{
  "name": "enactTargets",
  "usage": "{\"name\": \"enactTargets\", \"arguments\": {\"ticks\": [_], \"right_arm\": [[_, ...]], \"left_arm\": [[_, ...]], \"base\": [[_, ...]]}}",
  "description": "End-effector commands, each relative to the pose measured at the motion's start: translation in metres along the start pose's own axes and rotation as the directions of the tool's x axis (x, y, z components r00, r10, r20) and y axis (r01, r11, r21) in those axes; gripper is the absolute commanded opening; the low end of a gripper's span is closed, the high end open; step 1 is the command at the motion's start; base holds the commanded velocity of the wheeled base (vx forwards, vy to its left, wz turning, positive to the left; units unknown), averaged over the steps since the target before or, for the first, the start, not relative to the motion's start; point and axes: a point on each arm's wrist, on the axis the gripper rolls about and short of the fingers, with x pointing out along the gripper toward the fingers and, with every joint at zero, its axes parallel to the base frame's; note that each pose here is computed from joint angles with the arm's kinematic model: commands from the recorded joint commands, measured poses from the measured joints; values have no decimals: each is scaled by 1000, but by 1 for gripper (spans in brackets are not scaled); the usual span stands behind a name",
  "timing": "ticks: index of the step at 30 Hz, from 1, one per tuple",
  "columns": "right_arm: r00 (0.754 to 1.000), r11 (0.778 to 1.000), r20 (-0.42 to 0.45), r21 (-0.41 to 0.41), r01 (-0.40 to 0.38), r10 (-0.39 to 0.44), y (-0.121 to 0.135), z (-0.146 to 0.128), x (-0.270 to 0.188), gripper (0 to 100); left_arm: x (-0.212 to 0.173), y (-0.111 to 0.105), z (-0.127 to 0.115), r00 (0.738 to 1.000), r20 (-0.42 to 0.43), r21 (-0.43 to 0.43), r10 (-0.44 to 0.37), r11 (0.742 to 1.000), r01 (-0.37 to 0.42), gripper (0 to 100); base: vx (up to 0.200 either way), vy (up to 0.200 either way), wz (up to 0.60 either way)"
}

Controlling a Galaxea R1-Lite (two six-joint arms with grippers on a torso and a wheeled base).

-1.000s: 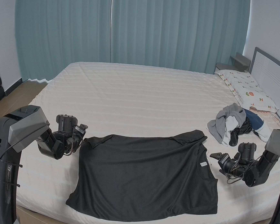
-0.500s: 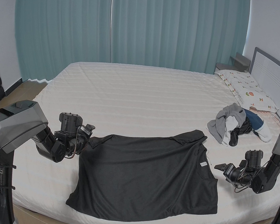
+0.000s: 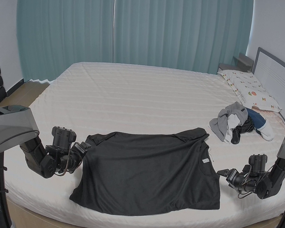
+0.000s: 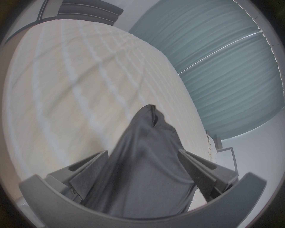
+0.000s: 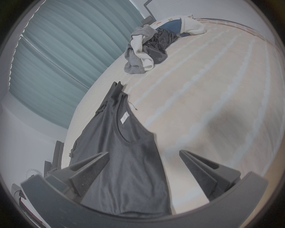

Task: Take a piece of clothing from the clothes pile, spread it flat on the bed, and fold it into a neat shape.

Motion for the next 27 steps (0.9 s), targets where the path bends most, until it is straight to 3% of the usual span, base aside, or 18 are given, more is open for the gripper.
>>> {"name": "enactTargets", "arguments": {"ticks": [1, 6, 10, 20, 27], "right_arm": [[1000, 1000, -11, -5, -1, 1, 1, -4, -1, 100], [1000, 1000, -16, -5, 1, -1, 1, -5, 0, 100], [1000, 1000, -20, -4, 4, -4, 0, -6, -1, 100], [1000, 1000, -20, -4, 4, -4, 0, -6, -1, 100], [1000, 1000, -20, -4, 4, -4, 0, -6, -1, 100]], "left_arm": [[-14, 13, -8, 999, -38, 7, 13, 1000, -12, 100], [-23, 33, -17, 996, -80, 27, 27, 999, -25, 100], [-27, 51, -27, 989, -112, 165, 96, 983, -77, 100], [-28, 63, -43, 980, -130, 270, 149, 957, -110, 100], [-25, 65, -53, 978, -94, 301, 185, 942, -149, 100]], "base": [[-200, 0, 0], [0, 0, 0], [0, 0, 0], [0, 0, 0], [0, 0, 0]]}}
